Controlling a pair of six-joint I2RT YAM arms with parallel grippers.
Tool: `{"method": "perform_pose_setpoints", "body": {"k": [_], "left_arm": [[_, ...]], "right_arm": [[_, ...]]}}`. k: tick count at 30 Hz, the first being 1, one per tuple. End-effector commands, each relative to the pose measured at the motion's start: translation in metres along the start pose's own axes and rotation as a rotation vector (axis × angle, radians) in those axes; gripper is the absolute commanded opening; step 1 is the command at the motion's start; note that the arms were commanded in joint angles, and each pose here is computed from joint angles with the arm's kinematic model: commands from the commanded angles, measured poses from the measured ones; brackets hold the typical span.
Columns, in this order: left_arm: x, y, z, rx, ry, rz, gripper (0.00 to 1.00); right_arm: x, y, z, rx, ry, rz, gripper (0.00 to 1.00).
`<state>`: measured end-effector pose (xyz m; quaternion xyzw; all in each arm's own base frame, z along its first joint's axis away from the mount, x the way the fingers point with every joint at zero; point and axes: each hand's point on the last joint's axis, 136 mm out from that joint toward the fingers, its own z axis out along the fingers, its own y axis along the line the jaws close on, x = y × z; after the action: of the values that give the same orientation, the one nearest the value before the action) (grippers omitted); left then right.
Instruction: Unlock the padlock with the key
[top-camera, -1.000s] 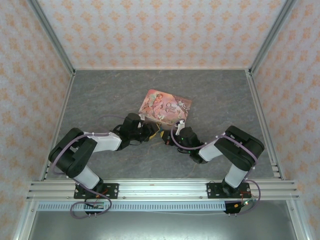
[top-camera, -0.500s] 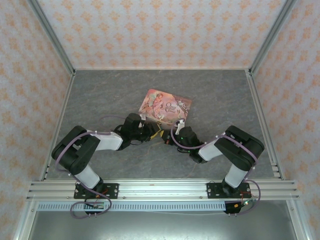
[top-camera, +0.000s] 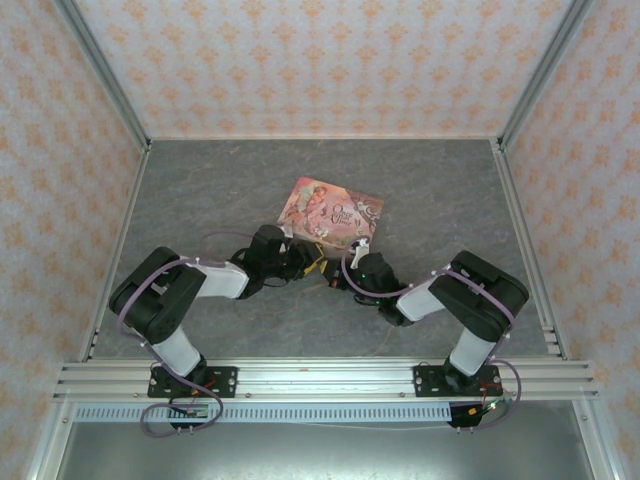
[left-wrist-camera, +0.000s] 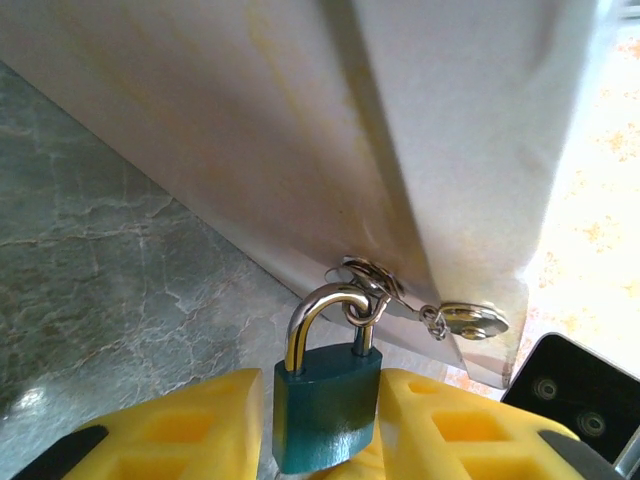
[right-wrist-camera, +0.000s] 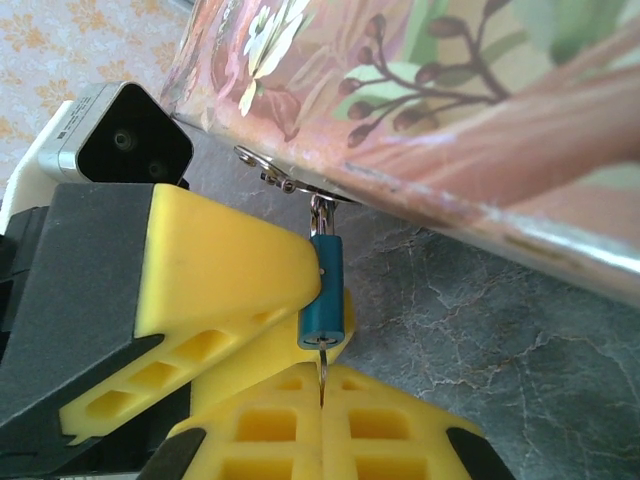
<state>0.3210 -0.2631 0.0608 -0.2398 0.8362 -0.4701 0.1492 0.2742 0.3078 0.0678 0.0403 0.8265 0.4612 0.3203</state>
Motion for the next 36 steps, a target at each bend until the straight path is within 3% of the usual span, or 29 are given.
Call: {"method": "perform_pose_setpoints", "body": {"k": [1,12,16,18,27,36], "left_arm": [[-0.004,-0.004,0.005,0.006,-0.020,-0.007,0.33],[-0.003,0.000,0.004,-0.021,-0.023,0.001,0.16],[-0.003,-0.002,0.002,-0.025,-0.022,0.003,0.04],[-0.002,-0.003,0.001,-0.026,-0.021,0.003,0.00],[0.000,-0.010,-0.002,-0.029,-0.015,0.008,0.00],[0.003,-0.011,-0.005,-0.059,-0.010,-0.016,0.00]], "right_arm": [[0.002,0.008,0.005,-0.023,0.017,0.015,0.00],[0.000,0.009,0.003,-0.029,0.003,0.026,0.00],[0.001,0.006,0.001,-0.019,0.013,0.011,0.05],[0.000,0.002,-0.002,0.002,0.008,0.004,0.13],[-0.005,-0.012,-0.022,0.089,-0.010,-0.081,0.32],[-0.018,-0.001,-0.057,0.195,0.035,-0.441,0.45]]}}
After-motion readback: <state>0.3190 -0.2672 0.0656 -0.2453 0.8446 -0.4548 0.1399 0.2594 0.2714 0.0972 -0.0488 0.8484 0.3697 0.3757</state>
